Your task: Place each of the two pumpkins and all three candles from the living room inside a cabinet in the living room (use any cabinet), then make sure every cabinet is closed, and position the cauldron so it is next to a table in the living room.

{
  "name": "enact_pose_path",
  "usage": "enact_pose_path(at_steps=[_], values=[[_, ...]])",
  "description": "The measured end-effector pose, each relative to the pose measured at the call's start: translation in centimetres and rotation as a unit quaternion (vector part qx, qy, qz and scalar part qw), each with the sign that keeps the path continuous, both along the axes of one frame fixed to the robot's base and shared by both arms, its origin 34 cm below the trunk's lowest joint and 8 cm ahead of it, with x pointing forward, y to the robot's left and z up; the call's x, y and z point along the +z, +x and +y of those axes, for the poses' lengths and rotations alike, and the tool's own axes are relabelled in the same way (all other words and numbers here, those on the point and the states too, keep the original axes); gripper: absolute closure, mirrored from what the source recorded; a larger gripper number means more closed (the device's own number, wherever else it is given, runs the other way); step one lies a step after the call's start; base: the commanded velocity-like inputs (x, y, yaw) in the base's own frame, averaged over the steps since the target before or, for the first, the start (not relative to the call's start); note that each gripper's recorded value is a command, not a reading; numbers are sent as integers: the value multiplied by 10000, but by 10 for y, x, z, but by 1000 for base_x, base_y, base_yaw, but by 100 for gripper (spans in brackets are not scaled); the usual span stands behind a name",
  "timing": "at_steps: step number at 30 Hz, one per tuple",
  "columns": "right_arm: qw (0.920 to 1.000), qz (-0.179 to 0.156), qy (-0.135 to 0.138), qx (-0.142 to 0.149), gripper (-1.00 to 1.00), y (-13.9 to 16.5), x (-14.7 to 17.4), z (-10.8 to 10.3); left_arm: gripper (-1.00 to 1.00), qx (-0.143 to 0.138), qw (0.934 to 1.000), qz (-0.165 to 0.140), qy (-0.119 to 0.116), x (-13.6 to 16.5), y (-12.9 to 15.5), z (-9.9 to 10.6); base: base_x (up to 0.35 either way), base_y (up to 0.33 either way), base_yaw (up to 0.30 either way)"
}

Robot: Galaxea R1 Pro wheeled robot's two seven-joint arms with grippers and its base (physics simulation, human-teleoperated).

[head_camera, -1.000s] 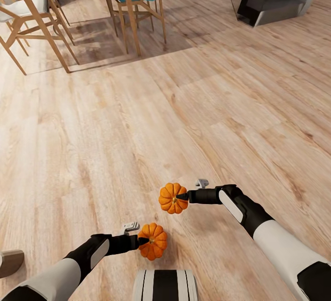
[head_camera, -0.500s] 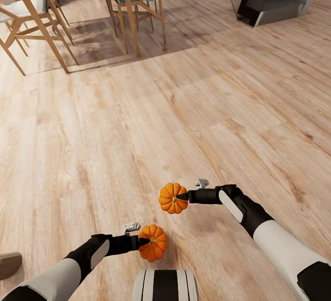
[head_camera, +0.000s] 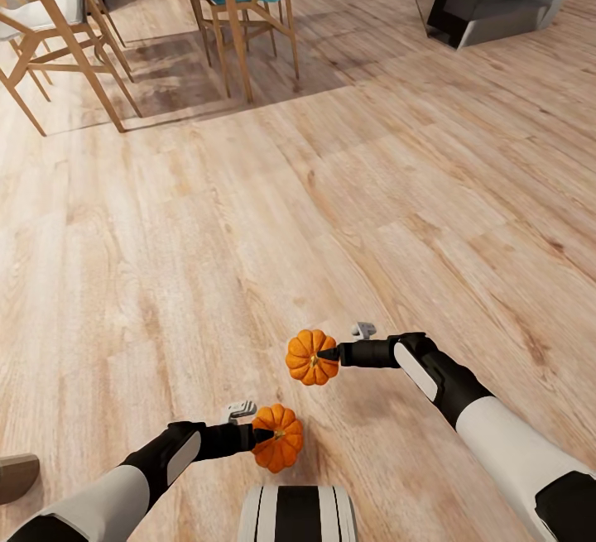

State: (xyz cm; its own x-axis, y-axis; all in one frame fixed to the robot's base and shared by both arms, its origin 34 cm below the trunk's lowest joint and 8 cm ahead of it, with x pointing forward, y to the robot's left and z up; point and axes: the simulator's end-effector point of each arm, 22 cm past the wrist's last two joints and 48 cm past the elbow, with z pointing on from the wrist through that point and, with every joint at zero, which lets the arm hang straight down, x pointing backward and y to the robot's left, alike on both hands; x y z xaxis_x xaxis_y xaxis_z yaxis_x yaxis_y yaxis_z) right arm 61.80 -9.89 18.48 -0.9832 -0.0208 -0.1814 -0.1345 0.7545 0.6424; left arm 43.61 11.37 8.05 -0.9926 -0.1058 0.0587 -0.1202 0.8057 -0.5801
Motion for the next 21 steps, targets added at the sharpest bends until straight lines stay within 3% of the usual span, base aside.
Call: enact_pose_path(at_steps=[17, 21], values=[[10000, 7, -2, 0, 100, 0, 0, 0, 100, -5, 10000, -9, 3, 0, 1, 0, 0, 0, 0], [10000, -73, -11, -3, 100, 5, 9, -1, 100, -44, 9999, -60, 149, 2, 4, 5, 0, 0, 0]])
